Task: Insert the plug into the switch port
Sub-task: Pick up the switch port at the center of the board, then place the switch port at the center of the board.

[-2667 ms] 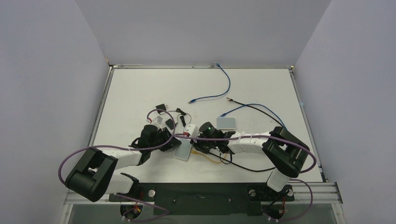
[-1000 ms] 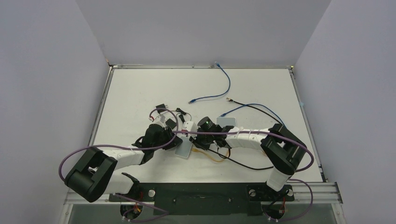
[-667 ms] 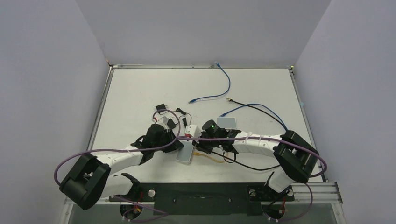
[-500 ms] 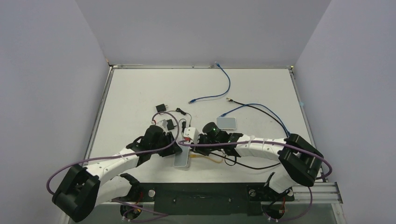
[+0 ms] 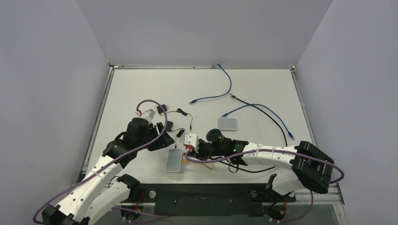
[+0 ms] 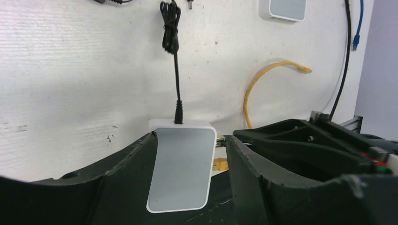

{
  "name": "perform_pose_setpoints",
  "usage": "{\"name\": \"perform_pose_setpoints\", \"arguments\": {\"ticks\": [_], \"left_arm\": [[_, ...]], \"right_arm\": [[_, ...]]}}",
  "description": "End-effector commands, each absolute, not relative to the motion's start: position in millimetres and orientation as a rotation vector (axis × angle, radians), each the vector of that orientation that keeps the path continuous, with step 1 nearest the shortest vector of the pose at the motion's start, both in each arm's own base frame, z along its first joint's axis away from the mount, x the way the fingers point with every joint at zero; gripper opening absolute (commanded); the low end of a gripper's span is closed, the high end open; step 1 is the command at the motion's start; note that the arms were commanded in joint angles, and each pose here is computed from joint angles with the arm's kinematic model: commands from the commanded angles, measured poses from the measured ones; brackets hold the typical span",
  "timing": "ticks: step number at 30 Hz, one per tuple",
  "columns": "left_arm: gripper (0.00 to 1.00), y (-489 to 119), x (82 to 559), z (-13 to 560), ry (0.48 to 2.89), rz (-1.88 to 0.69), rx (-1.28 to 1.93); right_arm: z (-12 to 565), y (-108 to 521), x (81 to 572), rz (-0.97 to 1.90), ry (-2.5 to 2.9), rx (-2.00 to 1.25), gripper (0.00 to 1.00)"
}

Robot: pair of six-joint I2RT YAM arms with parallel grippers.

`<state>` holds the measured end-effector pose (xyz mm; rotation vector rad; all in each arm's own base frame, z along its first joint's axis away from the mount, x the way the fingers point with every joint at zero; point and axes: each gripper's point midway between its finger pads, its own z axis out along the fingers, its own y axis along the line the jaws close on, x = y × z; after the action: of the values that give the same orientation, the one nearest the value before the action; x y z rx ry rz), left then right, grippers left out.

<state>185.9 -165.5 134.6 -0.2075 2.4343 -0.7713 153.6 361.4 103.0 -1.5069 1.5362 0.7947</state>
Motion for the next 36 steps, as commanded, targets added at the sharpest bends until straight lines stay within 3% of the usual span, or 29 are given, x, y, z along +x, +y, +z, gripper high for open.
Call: {"name": "perform_pose_setpoints", "arguments": {"ticks": [1, 21, 29, 32, 36], "left_arm": [[0.54, -148, 190, 160, 2.393, -0.689, -0.244], [0.54, -113, 197, 205, 2.202, -0.579, -0.366], [0.54, -107, 194, 207, 2.186, -0.565, -0.368], [0.54, -104, 193, 205, 2.184, -0.553, -0.376], [0.54, -97, 193, 206, 2.168, -0.522, -0.395]], "right_arm": [[134, 388, 154, 0.857, 1.401, -1.442, 0.00], [160, 533, 216, 0.915, 1.353, -1.305, 0.00], [119, 576, 236, 0.882, 1.448, -1.295, 0.00], [103, 578, 234, 0.860, 1.488, -1.334, 0.07], [103, 571, 231, 0.879, 1.483, -1.305, 0.22]]}}
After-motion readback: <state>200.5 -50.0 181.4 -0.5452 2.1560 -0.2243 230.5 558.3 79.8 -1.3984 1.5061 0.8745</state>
